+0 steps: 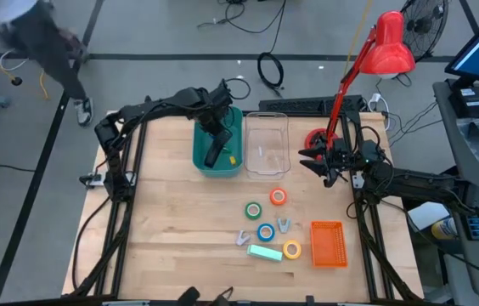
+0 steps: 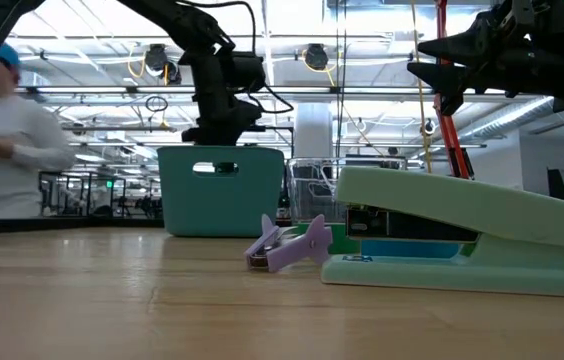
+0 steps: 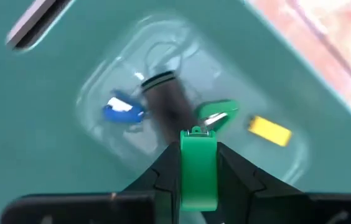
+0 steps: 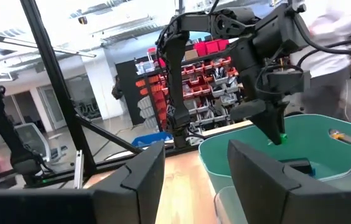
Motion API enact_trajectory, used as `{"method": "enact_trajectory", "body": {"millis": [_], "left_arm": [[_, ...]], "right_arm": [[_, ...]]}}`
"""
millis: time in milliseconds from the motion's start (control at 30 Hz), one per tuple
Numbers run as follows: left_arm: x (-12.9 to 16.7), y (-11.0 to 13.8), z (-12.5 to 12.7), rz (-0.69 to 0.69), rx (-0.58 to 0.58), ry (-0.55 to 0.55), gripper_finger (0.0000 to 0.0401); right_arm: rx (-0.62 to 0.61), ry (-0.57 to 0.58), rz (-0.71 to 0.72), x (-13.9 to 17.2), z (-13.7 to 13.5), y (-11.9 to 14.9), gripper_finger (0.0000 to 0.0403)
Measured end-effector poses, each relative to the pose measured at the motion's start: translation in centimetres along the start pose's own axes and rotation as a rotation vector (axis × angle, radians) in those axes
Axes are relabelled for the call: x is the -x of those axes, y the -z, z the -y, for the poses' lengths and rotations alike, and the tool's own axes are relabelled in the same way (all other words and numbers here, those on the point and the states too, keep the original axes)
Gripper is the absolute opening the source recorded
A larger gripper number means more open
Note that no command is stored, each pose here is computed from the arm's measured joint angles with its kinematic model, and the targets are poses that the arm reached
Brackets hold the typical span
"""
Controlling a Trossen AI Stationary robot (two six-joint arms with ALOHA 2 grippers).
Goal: Pick and place Stapler, Stapler remover, tape
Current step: Put the small green stapler into the green bin
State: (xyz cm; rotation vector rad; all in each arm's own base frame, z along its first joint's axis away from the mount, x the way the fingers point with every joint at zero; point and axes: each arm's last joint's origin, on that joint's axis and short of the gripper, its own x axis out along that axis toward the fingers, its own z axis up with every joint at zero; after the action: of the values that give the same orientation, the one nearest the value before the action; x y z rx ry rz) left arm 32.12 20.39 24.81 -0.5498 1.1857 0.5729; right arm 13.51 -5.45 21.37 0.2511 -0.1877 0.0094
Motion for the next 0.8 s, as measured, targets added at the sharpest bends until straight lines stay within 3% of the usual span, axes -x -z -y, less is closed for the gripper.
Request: {"method": "enact_trajectory", "body": {"millis": [400, 800], "left_arm": [[-1.0, 1.3, 5.1, -0.040, -0.410, 0.127, 0.0068], [-5.9, 1.6, 5.5, -0.194, -0.427, 0.196, 0.0068]], "right_arm": [[-0.010, 0.000, 0.000, 0.0, 0.0, 0.0, 0.0171], [-0.014, 0.000, 0.001, 0.0, 0.0, 0.0, 0.0171]]}}
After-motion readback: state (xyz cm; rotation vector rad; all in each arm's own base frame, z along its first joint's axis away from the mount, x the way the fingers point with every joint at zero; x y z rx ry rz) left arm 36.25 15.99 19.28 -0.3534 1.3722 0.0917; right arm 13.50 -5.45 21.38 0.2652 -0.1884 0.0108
